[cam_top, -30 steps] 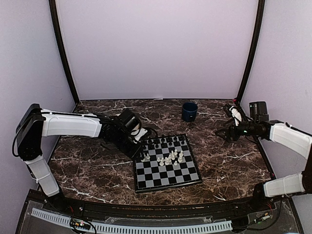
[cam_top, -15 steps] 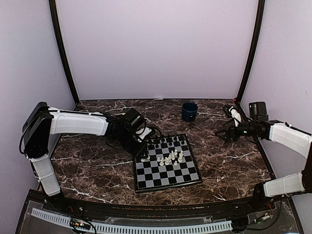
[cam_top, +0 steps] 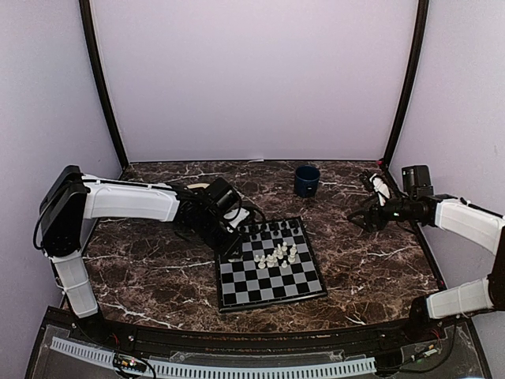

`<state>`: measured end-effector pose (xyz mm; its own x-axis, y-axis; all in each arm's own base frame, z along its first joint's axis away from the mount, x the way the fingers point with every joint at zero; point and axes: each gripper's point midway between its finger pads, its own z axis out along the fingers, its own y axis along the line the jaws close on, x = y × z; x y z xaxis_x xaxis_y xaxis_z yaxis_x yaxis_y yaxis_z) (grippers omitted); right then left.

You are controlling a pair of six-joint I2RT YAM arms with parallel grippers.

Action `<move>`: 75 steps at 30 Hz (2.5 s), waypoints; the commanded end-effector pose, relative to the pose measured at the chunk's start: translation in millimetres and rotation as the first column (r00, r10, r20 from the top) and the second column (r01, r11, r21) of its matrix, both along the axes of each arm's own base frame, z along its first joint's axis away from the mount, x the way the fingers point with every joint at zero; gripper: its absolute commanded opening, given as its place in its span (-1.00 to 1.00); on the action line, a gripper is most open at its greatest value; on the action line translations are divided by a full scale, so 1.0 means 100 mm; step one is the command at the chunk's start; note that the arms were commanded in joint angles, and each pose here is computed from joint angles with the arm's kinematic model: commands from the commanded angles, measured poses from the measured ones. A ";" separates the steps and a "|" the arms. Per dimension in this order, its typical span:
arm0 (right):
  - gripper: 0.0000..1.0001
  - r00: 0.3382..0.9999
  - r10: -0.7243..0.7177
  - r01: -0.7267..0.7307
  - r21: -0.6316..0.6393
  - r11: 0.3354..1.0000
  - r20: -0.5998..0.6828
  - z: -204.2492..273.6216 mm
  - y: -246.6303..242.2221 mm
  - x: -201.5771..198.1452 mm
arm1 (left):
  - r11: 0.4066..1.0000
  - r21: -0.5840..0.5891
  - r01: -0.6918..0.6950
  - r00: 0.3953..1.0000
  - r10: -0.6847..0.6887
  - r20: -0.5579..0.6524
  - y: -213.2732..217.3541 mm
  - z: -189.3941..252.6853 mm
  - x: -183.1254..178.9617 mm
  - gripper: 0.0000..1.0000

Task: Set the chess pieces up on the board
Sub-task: Pick up the rook from the chessboard, then place the rook at a1.

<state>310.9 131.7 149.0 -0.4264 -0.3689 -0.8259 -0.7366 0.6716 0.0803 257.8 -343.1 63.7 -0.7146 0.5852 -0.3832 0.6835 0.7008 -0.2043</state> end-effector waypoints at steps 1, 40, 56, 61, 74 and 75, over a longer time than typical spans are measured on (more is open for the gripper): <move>0.53 1.000 0.015 -0.015 0.010 1.000 0.012 0.03 0.02 0.01 | 0.999 0.044 -0.011 1.000 0.010 0.014 0.13 0.11 -0.06 -0.37; 0.52 1.000 0.017 -0.017 0.008 1.000 -0.003 -0.02 0.02 0.01 | 0.996 0.088 -0.014 1.000 0.013 0.007 0.22 -0.01 -0.13 -0.79; 0.52 1.000 0.024 -0.024 0.013 1.000 0.000 0.01 0.03 0.00 | 0.949 -0.019 0.316 0.948 -0.316 -0.044 0.11 0.36 -1.02 -0.94; 0.52 1.000 0.028 -0.028 0.015 0.999 0.003 0.02 0.03 0.00 | 0.933 0.011 0.360 0.930 -0.358 -0.079 0.16 0.26 -1.20 -0.95; 0.52 0.999 0.032 -0.032 0.012 0.999 -0.003 -0.01 0.03 -0.01 | 0.913 0.056 0.404 0.910 -0.395 -0.124 0.14 0.03 -1.29 -0.95; 0.52 1.000 0.031 -0.031 0.010 0.999 0.000 0.00 0.03 -0.01 | 0.911 0.062 0.409 0.908 -0.399 -0.128 0.14 0.00 -1.29 -0.95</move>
